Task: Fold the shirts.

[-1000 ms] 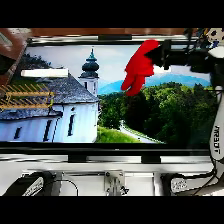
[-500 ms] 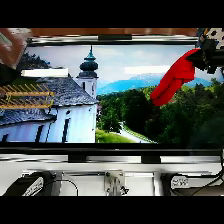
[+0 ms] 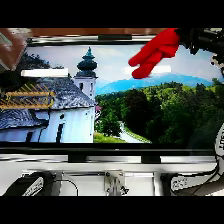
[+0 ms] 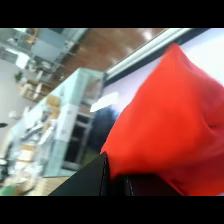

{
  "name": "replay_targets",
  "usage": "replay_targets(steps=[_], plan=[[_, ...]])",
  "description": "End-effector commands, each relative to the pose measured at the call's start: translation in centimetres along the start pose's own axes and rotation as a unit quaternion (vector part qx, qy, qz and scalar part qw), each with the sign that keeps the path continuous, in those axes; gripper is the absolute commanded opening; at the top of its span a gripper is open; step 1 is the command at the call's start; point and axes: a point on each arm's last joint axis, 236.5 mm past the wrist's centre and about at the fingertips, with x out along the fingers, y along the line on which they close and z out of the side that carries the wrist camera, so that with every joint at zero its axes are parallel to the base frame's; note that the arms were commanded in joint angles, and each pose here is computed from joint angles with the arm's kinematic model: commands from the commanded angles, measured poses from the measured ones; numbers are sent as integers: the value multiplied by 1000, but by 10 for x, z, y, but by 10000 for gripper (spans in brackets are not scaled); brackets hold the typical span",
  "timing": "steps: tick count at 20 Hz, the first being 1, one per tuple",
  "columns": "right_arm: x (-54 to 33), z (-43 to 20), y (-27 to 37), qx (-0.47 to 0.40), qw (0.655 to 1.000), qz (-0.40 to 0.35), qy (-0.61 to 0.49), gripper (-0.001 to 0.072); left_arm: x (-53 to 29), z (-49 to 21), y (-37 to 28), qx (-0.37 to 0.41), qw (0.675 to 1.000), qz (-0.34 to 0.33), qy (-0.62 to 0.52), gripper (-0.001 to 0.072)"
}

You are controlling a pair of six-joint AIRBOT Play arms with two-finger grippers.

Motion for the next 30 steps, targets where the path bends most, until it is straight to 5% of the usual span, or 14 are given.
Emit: replay_targets(steps=[1,4,8,14,20,23,30], plan=[[3,-28,-74,-96,987,-106,71,77,-1,-1,0,-1,1000,0,-3,34],[-41,-85,-185,-104,931,-266,228,77,-3,-1,-1,-1,1000,0,-5,34],[-136,-125,-291,1,839,-453,301,77,-4,-1,-2,-26,1000,-1,-5,34],[-236,-181,-313,174,795,-476,333,76,-7,-5,-14,-32,999,-25,2,34],[-331,-243,-302,274,782,-504,244,76,-11,-11,-16,-30,999,-26,12,34],[-334,-283,-284,331,803,-469,160,76,-14,-10,-17,-28,999,-27,7,34],[-339,-332,-247,356,785,-500,79,77,-15,-10,-18,-18,999,-27,6,34]])
